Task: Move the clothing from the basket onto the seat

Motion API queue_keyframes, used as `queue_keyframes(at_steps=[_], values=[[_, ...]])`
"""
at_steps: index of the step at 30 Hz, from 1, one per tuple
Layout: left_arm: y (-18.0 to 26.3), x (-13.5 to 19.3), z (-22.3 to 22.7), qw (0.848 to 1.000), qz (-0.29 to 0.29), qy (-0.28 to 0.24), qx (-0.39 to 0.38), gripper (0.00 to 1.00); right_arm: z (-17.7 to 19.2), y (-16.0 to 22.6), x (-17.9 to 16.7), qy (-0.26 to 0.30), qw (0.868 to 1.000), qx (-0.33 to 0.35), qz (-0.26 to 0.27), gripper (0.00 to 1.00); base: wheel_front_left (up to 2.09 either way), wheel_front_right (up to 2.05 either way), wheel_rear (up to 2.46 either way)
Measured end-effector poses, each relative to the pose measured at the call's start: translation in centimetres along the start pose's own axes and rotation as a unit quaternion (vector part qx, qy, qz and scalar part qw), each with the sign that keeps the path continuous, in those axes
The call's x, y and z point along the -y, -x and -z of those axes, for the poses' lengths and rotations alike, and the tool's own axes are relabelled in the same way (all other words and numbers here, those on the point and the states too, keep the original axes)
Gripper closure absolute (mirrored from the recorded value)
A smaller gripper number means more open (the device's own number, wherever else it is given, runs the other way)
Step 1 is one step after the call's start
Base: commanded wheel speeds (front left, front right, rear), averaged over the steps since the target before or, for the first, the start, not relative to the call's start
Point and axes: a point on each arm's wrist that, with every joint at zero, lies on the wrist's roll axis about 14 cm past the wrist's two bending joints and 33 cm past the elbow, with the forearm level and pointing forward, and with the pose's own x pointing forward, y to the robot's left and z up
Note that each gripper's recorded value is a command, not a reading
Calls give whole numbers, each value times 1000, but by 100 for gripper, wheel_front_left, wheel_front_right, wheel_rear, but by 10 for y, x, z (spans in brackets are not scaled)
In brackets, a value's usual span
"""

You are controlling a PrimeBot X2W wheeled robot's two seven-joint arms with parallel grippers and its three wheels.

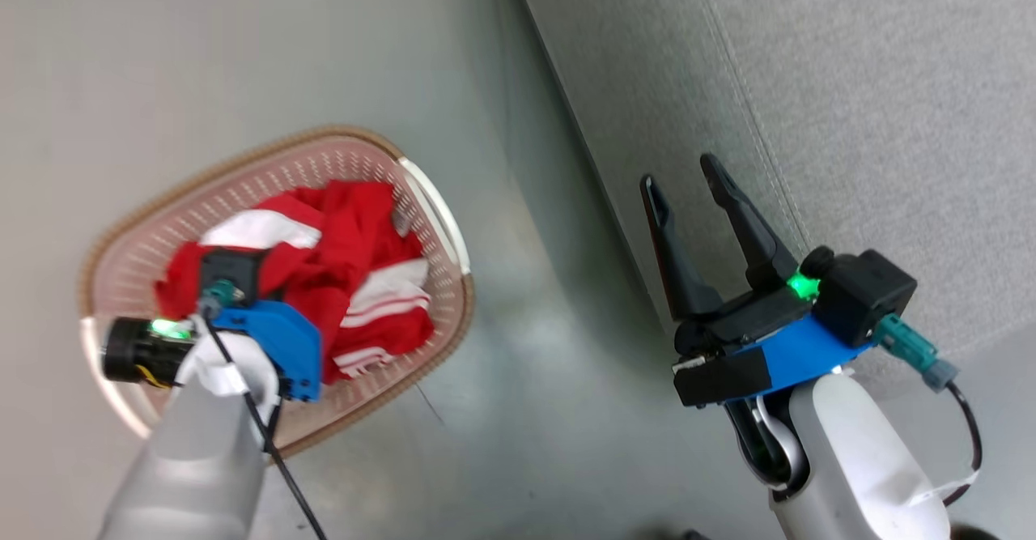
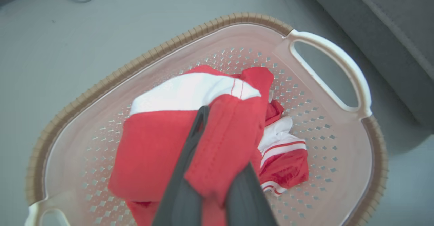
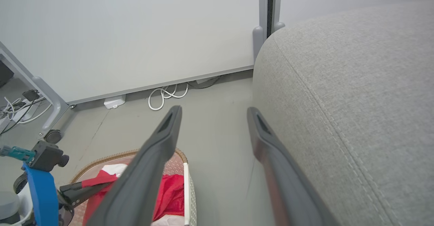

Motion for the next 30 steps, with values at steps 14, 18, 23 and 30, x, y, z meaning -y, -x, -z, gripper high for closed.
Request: queue_keyframes(at_steps=[14, 18, 23, 30], values=[[92, 36, -95, 986, 17, 11, 165, 100, -37, 31, -43, 10, 998, 43, -49, 0, 0, 0, 0], [121, 42, -118, 978, 16, 3, 210, 100, -45, 41, -55, 12, 996, 54, -64, 0, 0, 0, 0], [157, 52, -149, 964, 21, -15, 266, 100, -51, 56, -69, 13, 995, 61, -81, 0, 0, 0, 0], [199, 84, -183, 943, 53, -50, 325, 100, -65, 69, -92, 16, 991, 78, -112, 0, 0, 0, 0]])
